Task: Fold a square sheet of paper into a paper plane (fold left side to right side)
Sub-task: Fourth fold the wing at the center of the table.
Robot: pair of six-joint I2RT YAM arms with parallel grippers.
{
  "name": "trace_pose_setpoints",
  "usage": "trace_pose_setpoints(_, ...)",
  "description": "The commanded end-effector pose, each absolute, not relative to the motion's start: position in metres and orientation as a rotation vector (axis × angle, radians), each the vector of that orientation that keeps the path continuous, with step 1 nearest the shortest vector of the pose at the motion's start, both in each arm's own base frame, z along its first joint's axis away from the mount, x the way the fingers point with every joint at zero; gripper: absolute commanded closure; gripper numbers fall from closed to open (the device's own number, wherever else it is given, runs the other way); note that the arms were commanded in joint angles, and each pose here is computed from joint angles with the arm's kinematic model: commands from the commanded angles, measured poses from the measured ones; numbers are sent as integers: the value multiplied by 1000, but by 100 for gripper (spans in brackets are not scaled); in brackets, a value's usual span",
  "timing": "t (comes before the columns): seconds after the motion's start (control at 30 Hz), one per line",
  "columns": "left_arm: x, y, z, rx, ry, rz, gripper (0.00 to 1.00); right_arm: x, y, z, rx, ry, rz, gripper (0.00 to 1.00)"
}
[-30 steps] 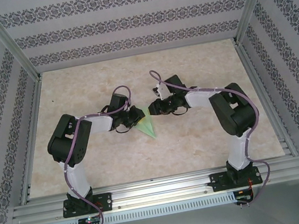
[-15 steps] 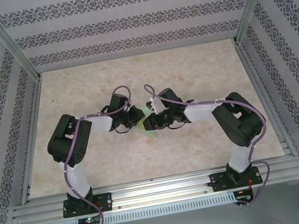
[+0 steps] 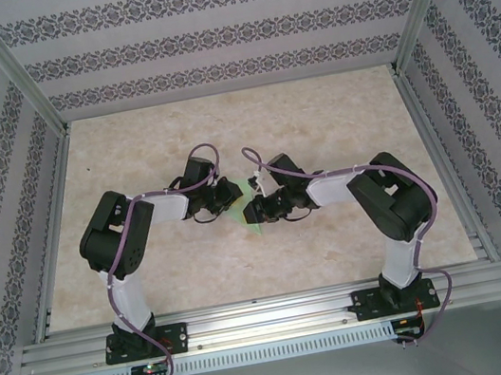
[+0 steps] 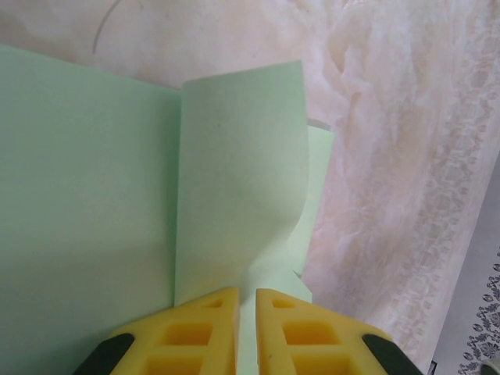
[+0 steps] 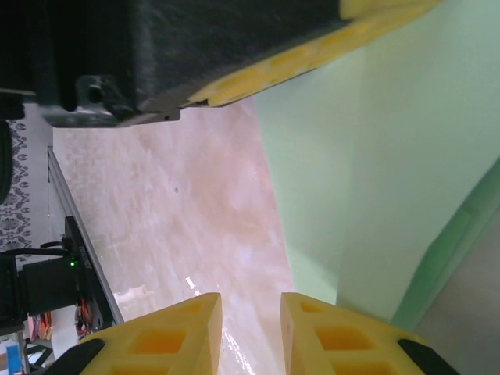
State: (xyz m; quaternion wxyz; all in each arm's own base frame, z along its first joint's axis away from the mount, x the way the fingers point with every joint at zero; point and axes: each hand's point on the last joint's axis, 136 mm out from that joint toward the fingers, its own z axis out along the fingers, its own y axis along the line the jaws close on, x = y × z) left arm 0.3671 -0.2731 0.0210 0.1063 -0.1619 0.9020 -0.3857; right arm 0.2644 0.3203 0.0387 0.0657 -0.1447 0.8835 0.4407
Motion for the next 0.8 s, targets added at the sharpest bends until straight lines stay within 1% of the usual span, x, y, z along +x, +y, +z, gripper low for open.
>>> trace_pose_setpoints(0.0,353,-251,-17,-560,2753,-977,85,259,320,29,-455,2689,1295,73)
trace_pose_setpoints(0.77,353,-250,-19,-563,2759,-968,85,245,314,8,-493,2798,1191,73)
